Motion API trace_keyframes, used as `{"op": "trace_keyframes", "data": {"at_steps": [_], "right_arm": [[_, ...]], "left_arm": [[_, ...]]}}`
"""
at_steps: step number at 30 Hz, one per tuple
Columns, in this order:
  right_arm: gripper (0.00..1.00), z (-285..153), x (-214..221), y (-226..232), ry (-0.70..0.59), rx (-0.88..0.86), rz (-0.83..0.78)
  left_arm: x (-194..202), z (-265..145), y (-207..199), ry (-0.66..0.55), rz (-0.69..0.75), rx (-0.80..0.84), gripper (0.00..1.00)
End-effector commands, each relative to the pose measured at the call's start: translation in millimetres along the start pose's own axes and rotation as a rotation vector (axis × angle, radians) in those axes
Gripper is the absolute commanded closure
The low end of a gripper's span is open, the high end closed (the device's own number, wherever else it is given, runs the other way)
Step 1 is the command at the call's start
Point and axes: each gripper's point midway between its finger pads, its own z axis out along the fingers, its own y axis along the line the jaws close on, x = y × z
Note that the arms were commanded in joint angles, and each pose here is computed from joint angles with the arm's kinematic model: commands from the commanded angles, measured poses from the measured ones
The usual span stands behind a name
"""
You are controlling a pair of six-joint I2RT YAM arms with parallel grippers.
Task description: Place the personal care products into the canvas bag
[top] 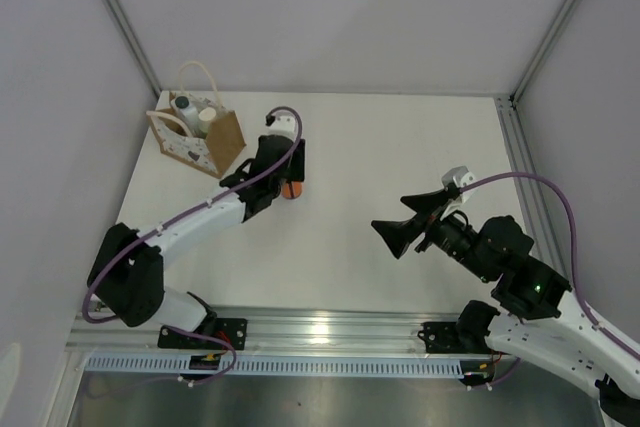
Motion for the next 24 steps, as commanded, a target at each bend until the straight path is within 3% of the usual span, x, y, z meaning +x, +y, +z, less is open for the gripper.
{"op": "trace_keyframes", "data": {"at_steps": [1,3,7,15,16,19,24], "right_arm": [[0.01,2,-1,1,0.000,-0.002,0.003],[0.01,1,-2,1,-0.004,0.000,0.005],[0.01,-4,-6,2,-0.020,-0.006,0.009],[0.01,-5,-6,3,-0.023,-0.012,0.009],[0.01,-5,-5,2,-0.019,-0.009,0.009],[0.01,-1,-2,1,-0.006,0.001,0.005],[0.01,5,6,5,0.030,-0.019,0.005]], "left_arm": [[-139,-36,19,-0.274,-0.078,-0.084,1.00],[-155,-40,37,-0.277,-0.057,-0.141,1.00],[-229,-65,74,-0.394,-0.041,-0.258,1.00],[-326,-94,166,-0.562,-0.153,-0.462,1.00],[-321,-76,172,-0.526,-0.138,-0.480,1.00],[-349,-73,197,-0.558,-0.141,-0.532,1.00],[-352,-49,238,-0.533,-0.099,-0.622,1.00]]}}
